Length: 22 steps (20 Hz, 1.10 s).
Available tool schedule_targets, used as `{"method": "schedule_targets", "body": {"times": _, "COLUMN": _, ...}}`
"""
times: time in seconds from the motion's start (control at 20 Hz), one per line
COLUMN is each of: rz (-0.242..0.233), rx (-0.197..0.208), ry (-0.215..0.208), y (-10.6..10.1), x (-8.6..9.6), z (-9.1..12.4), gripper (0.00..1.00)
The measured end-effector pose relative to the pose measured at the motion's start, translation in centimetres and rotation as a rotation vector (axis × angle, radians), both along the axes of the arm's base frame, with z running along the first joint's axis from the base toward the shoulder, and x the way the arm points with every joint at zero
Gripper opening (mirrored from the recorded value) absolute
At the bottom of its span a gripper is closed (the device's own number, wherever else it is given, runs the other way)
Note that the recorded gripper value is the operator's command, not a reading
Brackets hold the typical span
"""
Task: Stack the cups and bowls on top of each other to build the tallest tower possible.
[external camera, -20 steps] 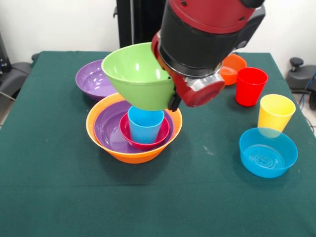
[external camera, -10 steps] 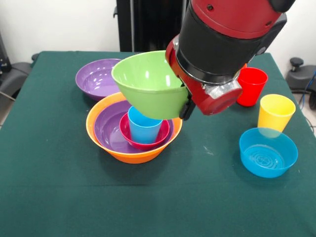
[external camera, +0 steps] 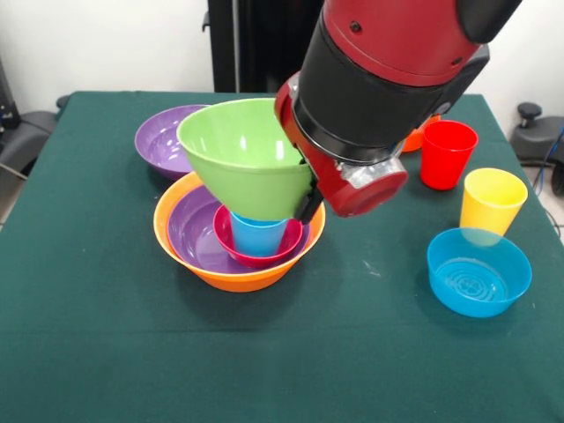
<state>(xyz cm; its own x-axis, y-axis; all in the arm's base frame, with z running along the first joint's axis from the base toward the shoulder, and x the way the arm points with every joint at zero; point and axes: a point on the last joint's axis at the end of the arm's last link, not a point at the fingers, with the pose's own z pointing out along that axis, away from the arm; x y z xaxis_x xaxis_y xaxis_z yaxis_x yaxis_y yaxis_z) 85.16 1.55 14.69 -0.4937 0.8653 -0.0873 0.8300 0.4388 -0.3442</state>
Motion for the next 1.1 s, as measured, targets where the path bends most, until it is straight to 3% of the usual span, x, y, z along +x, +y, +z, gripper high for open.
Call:
{"method": "schedule_targets", "body": {"times": 0.3, "rz": -0.019, "rx": -0.054, "ry": 0.050, "y": -1.0, "x": -0.6, "z": 0.9, "gripper": 0.00}}
{"method": "schedule_targets", "body": {"times": 0.6, "rz": -0.038, "rx": -0.078, "ry": 0.093, "y": -1.4, "x": -1.2, "z": 1.7, "gripper": 0.00}}
{"method": "schedule_targets", "body": {"times": 0.85, "rz": -0.044, "rx": -0.084, "ry": 0.103, "y": -1.3, "x": -1.2, "z": 2.2, "gripper": 0.00}}
{"method": "schedule_targets", "body": {"times": 1.1, "rz": -0.041, "rx": -0.064, "ry": 0.098, "y": -0.8, "x": -1.0, "z": 2.0, "gripper": 0.00}}
